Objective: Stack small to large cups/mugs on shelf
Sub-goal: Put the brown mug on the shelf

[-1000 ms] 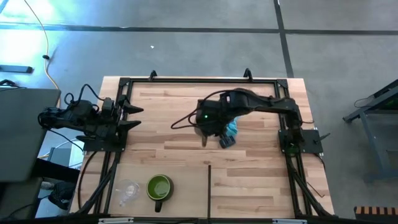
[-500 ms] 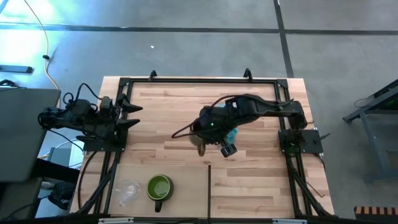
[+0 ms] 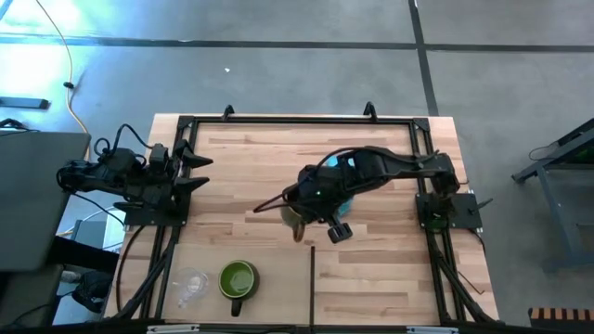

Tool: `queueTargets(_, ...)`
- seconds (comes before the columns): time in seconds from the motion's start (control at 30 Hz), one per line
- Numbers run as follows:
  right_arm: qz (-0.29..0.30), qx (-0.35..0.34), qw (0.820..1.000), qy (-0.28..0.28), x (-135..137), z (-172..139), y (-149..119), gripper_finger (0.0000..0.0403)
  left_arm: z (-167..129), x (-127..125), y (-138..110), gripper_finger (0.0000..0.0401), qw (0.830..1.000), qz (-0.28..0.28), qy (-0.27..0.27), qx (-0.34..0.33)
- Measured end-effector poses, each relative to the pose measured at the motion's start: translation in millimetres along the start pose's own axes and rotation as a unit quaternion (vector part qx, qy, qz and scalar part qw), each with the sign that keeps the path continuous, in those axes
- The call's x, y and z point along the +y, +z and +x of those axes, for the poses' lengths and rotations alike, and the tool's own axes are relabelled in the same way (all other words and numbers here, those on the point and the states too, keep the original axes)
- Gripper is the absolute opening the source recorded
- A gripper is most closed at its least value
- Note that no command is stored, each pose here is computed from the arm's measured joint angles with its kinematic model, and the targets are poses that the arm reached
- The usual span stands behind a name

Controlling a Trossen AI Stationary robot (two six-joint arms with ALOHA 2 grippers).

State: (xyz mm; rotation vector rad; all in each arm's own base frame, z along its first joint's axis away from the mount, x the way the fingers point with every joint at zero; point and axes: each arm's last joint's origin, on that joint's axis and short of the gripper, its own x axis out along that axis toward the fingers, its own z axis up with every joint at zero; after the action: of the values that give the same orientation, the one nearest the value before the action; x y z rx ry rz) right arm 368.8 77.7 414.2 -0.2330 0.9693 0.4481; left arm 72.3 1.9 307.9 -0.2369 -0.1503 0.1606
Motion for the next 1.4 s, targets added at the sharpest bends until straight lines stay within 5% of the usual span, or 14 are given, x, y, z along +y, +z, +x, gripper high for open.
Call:
queueTargets(0.83,0.011,0.022,0.997,0.073,49.9,22.9,9.6,0.0005,-0.1,1.4,-6.2,0.0262,0.999,-0.028,0.009,0.031)
queueTargets(1.4,0.029,-0.048,0.996,0.063,43.8,29.0,25.0,0.0005,-0.6,2.6,-11.0,0.0262,0.998,-0.024,0.015,0.055)
